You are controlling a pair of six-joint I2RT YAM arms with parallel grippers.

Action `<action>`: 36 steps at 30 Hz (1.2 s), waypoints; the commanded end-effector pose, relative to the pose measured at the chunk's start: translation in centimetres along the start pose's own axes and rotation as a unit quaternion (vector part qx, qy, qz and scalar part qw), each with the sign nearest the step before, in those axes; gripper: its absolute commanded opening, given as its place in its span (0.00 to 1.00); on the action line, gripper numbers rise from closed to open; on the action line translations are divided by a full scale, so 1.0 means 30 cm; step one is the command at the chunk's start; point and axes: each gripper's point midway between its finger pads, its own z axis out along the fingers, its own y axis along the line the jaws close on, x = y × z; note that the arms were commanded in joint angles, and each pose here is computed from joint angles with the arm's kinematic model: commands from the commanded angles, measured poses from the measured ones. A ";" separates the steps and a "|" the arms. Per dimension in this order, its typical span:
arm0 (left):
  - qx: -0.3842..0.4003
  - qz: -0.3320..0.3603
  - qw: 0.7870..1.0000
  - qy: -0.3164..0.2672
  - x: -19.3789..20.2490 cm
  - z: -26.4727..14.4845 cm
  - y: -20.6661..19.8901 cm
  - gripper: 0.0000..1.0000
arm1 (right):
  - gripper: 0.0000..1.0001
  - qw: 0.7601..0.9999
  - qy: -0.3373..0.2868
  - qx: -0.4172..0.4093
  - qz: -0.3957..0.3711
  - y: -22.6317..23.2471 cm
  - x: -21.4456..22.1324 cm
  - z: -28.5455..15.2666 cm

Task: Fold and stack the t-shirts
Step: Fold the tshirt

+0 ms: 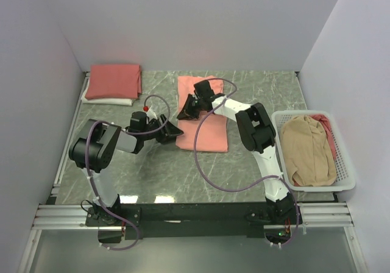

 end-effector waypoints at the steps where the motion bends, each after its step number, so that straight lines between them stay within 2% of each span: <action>1: 0.045 0.040 0.998 0.005 -0.016 0.029 -0.094 0.59 | 0.18 1.000 -0.008 -0.017 -0.001 0.032 -0.042 -0.002; 13: 0.056 0.043 0.997 0.039 0.028 0.065 -0.122 0.56 | 0.17 1.000 -0.003 -0.010 0.004 0.014 -0.041 0.013; 22: 0.055 0.048 0.995 0.062 0.113 0.008 -0.136 0.54 | 0.17 1.000 0.000 -0.018 0.007 0.011 -0.051 0.020; 36: 0.029 0.065 0.994 0.080 0.164 -0.047 -0.126 0.52 | 0.17 0.998 0.017 -0.045 0.028 0.034 -0.047 0.024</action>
